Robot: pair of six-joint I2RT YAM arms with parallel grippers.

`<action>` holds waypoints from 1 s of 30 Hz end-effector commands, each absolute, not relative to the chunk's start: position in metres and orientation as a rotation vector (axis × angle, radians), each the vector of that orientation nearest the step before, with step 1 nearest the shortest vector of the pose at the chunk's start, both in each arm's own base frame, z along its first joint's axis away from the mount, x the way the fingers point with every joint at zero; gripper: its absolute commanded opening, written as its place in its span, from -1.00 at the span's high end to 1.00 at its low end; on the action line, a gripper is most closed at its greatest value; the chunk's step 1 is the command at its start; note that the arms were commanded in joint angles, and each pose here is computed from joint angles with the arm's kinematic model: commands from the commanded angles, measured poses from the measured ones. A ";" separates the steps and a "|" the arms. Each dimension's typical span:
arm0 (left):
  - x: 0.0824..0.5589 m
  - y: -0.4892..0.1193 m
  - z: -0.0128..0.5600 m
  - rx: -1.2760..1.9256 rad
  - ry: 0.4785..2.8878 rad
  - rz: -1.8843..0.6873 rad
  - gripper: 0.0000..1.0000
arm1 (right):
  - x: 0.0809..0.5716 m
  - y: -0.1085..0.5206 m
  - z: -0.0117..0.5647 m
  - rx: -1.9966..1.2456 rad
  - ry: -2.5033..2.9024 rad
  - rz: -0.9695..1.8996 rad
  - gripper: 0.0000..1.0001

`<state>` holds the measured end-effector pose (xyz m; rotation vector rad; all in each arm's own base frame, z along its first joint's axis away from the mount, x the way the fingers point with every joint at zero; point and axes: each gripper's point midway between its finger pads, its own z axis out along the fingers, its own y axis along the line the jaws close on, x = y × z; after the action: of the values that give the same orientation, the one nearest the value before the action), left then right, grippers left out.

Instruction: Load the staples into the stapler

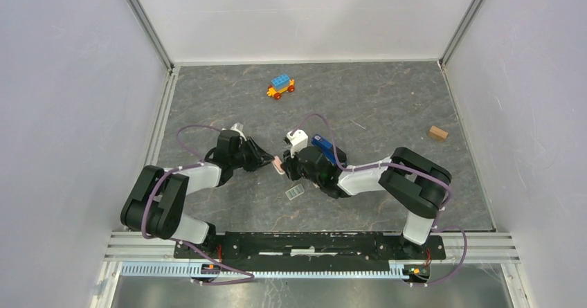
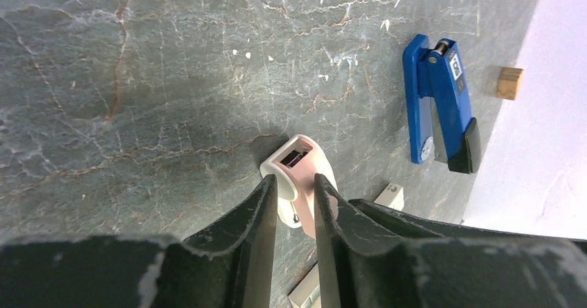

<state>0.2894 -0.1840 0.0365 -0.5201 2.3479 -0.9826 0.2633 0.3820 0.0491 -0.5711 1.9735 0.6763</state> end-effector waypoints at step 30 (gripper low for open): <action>0.185 -0.160 0.304 0.163 1.835 -0.985 -1.00 | 0.209 0.165 0.224 -0.169 1.843 0.460 -0.96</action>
<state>0.2045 -0.1535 0.3250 0.0868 1.8022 -0.9306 0.2157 0.1837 0.2377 -0.2605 1.8192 0.4719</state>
